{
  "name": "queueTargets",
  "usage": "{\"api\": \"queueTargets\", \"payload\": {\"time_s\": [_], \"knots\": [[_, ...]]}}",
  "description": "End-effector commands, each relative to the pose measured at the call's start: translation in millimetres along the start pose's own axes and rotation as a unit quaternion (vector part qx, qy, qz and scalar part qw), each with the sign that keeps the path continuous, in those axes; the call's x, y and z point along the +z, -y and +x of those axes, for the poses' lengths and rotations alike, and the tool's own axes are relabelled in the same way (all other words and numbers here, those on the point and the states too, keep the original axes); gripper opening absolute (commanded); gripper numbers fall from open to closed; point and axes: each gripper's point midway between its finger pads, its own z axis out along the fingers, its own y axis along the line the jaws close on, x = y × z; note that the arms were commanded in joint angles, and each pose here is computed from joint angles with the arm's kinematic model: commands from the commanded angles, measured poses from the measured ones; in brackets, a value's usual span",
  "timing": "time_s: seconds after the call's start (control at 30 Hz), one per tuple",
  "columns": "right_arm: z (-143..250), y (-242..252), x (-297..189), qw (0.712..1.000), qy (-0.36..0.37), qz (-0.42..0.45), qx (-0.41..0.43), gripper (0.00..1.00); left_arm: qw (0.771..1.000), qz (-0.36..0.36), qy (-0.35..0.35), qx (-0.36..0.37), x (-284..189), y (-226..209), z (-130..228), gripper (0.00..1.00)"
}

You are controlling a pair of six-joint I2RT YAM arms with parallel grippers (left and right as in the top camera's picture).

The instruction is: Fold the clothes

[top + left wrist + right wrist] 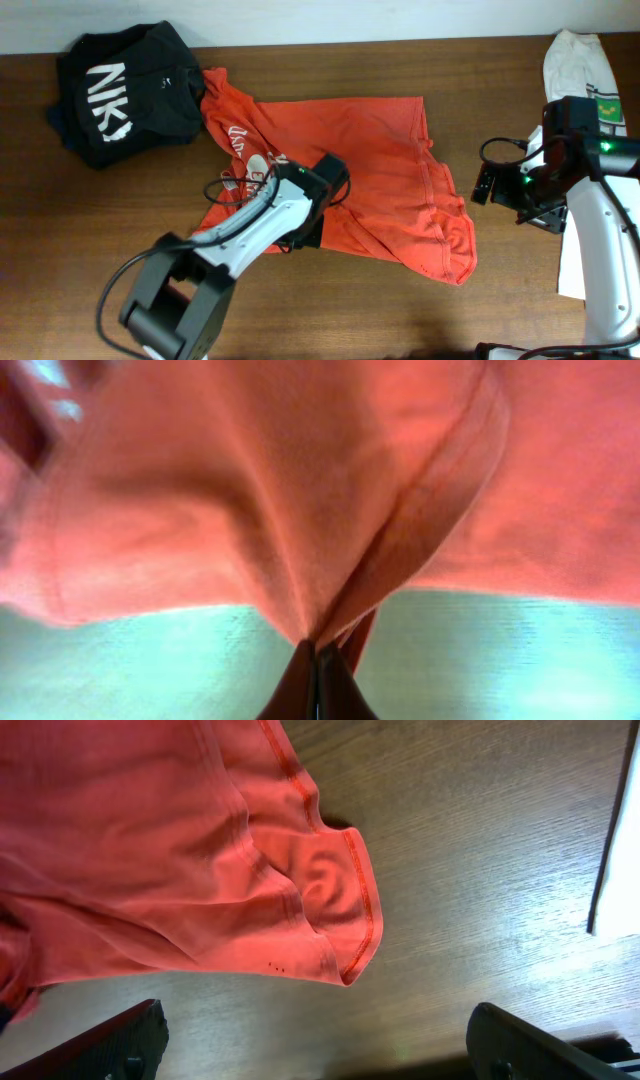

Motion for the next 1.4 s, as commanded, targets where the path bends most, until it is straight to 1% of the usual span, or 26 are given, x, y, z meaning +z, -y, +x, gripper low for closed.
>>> {"api": "queueTargets", "payload": {"time_s": [0.0,0.13,0.2,0.27,0.3,0.37,0.4,0.53,0.6,0.7,0.73,0.77,0.8,0.83,0.87,0.9,1.0,1.13,1.23,1.27,1.3,1.37], "knots": [[7,1,7,1.000,-0.013,0.002,0.002,0.99,0.999,0.011,0.036,-0.008,-67,-15,-3,0.01],[16,6,27,0.999,-0.032,0.007,0.004,0.99,1.000,-0.018,0.021,-0.010,-96,-43,24,0.01],[23,9,38,0.999,-0.045,0.009,0.006,0.99,0.999,-0.033,0.010,-0.031,-111,-67,41,0.01],[29,10,43,0.998,-0.055,0.010,0.020,0.99,0.999,-0.027,0.009,-0.046,-118,-79,48,0.01],[34,10,47,0.997,-0.064,0.009,0.035,0.99,0.998,-0.031,0.000,-0.051,-121,-86,55,0.01],[46,3,59,0.995,-0.090,-0.016,0.039,0.99,0.997,-0.043,-0.025,-0.053,-123,-96,68,0.00],[51,0,67,0.994,-0.098,-0.028,0.039,0.99,0.997,-0.046,-0.032,-0.055,-123,-99,71,0.01],[75,-17,98,0.989,-0.126,-0.067,0.022,0.99,0.995,-0.058,-0.023,-0.077,-124,-108,69,0.01],[82,-22,111,0.989,-0.128,-0.064,0.024,0.99,0.994,-0.065,-0.022,-0.087,-123,-115,67,0.01],[89,-9,128,0.991,-0.120,-0.015,0.062,0.99,0.991,-0.069,-0.026,-0.111,-121,-128,65,0.01],[93,-7,136,0.991,-0.120,-0.017,0.064,0.97,0.990,-0.069,-0.030,-0.123,-120,-134,64,0.01],[96,-5,141,0.990,-0.121,-0.016,0.063,0.93,0.989,-0.069,-0.031,-0.127,-120,-136,64,0.00],[99,-4,143,0.990,-0.124,-0.015,0.064,0.85,0.989,-0.069,-0.031,-0.130,-119,-137,64,0.01],[101,-3,146,0.990,-0.125,-0.015,0.064,0.70,0.988,-0.072,-0.028,-0.130,-119,-138,63,0.01],[101,-3,147,0.990,-0.124,-0.015,0.064,0.65,0.988,-0.075,-0.024,-0.131,-119,-139,61,0.02],[100,-3,150,0.991,-0.120,-0.017,0.063,0.65,0.988,-0.076,-0.020,-0.131,-119,-140,60,0.04],[104,0,153,0.990,-0.123,-0.013,0.064,0.61,0.988,-0.075,-0.017,-0.132,-119,-139,58,0.05],[99,16,154,0.992,-0.104,0.032,0.061,0.64,0.988,-0.080,-0.015,-0.130,-119,-141,58,0.05],[99,16,157,0.992,-0.107,0.033,0.062,0.64,0.988,-0.080,-0.015,-0.130,-119,-141,58,0.06],[100,17,161,0.991,-0.115,0.037,0.063,0.64,0.988,-0.080,-0.016,-0.130,-119,-141,58,0.14],[101,18,164,0.990,-0.121,0.039,0.064,0.64,0.988,-0.078,-0.016,-0.130,-119,-140,58,0.15],[105,20,173,0.987,-0.140,0.047,0.066,0.58,0.988,-0.078,-0.016,-0.130,-119,-140,58,0.23]]}}
